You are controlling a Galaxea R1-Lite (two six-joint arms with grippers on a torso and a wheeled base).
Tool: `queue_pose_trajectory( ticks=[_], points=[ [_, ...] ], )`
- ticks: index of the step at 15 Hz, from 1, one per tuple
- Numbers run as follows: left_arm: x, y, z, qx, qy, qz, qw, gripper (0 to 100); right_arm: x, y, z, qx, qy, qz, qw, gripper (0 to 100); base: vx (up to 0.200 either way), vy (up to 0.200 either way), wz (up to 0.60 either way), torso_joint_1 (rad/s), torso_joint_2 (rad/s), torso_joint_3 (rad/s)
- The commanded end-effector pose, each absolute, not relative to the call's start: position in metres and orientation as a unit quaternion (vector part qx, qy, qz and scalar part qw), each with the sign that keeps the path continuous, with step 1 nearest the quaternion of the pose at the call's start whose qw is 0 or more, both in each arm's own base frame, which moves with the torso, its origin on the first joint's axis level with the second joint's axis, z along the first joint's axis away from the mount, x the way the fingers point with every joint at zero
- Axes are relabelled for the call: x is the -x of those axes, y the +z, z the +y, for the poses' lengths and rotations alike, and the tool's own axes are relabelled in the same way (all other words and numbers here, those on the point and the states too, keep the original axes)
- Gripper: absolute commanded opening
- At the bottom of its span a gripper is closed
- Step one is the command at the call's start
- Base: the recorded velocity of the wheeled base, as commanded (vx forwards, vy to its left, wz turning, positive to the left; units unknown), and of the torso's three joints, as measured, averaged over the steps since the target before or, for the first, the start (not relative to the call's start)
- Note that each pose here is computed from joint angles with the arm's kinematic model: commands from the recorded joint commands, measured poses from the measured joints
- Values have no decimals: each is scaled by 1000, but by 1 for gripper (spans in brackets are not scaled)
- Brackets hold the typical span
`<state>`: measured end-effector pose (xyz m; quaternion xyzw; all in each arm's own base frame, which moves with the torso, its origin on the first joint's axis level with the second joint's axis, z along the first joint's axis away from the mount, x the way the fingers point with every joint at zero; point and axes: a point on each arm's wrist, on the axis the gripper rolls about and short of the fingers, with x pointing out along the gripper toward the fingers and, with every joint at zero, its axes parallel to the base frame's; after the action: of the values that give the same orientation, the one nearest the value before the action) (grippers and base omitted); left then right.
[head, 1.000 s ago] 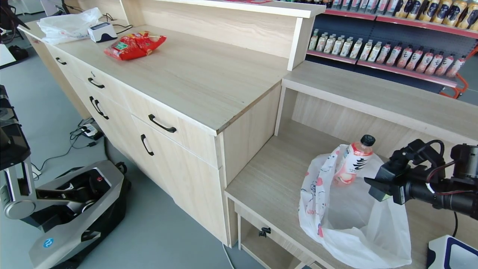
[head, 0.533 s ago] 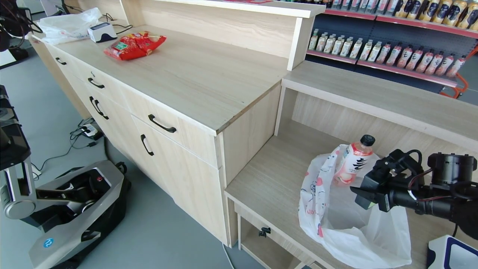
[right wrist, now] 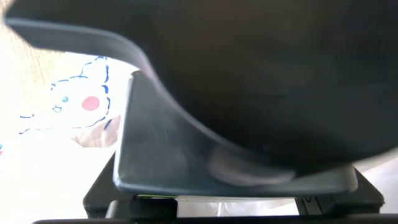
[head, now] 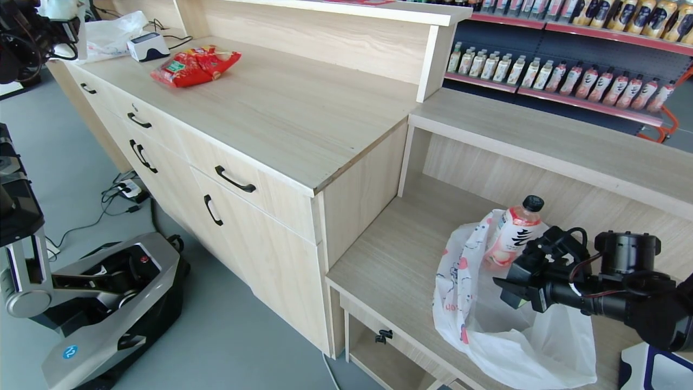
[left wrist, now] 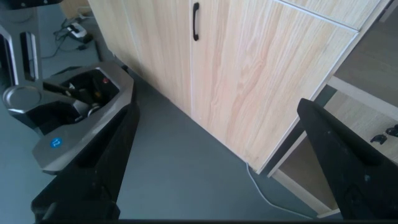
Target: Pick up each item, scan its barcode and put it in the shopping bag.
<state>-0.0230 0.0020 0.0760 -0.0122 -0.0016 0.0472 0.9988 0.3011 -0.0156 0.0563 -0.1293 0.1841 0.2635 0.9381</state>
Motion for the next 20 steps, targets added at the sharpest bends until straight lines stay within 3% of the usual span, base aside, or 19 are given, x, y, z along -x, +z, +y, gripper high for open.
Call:
queue_pose_trajectory(
  ticks=[1, 20],
  points=[
    [23, 76, 2, 12, 48, -2, 999, 100, -306, 42, -13, 126, 270, 194, 935, 0, 0, 0, 0, 0, 0, 0],
    [23, 76, 2, 12, 48, -2, 999, 100, -323, 29, -5, 125, 300, 174, 930, 0, 0, 0, 0, 0, 0, 0]
  ],
)
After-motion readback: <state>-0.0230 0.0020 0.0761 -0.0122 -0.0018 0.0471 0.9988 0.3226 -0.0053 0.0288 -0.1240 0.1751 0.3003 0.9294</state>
